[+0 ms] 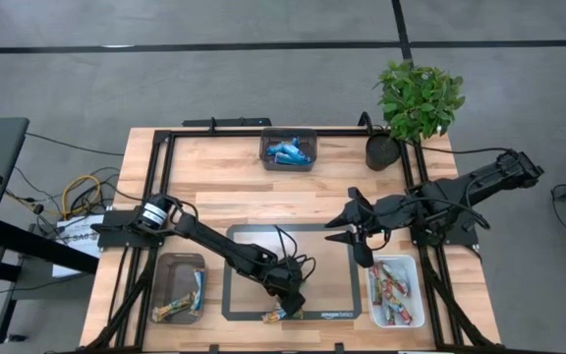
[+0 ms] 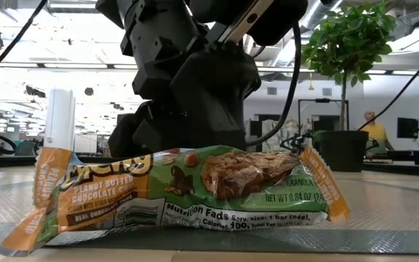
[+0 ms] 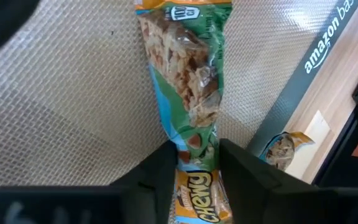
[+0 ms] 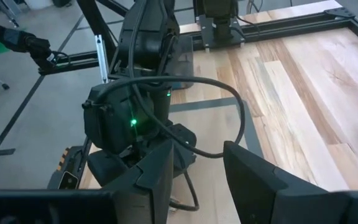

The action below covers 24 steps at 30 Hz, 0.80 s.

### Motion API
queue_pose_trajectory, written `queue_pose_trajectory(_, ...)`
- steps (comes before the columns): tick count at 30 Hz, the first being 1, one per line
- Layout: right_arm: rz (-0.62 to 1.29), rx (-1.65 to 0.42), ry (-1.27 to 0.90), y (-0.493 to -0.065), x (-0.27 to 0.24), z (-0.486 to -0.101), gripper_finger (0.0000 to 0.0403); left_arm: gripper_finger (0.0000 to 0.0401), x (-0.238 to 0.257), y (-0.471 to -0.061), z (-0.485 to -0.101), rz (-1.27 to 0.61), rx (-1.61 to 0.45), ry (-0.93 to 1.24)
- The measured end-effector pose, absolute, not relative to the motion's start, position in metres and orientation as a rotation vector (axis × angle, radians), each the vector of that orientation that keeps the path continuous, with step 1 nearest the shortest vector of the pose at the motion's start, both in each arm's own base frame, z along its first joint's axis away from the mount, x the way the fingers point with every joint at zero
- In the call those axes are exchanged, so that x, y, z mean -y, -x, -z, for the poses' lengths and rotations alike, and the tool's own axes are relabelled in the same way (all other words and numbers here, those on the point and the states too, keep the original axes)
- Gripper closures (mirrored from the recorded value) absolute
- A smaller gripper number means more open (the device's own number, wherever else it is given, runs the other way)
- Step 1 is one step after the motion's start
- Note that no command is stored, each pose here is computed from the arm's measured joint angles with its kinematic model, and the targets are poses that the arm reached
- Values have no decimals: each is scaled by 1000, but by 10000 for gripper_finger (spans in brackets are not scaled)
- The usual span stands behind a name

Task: Pick and place Granola Bars by type
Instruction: Put the orange granola bar into the bottom black bin

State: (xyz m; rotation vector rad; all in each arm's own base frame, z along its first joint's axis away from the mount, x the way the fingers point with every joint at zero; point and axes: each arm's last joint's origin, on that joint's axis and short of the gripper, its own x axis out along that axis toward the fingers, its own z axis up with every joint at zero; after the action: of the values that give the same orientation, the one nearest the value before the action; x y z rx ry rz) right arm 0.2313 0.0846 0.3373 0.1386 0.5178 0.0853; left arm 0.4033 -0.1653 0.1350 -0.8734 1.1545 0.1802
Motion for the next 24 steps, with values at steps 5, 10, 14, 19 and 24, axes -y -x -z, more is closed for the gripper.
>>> queue_pose_trajectory(5, -72, -517, -142, -233, -81, -337, 271, 347, 165, -403, -135, -178, -1173, 907)
queue_pose_trajectory(10, -60, -516, -145, -234, -79, -337, 271, 364, 166, -403, -141, -194, -1202, 912)
queue_pose_trajectory(14, -53, -516, -143, -234, -76, -337, 271, 360, 161, -401, -166, -274, -1260, 862)
queue_pose_trajectory(19, -39, -514, -147, -235, -73, -337, 271, 360, 142, -391, -218, -418, -1242, 760)
queue_pose_trajectory(24, -41, -512, -141, -236, -73, -337, 271, 367, 127, -360, -281, -533, -1205, 696)
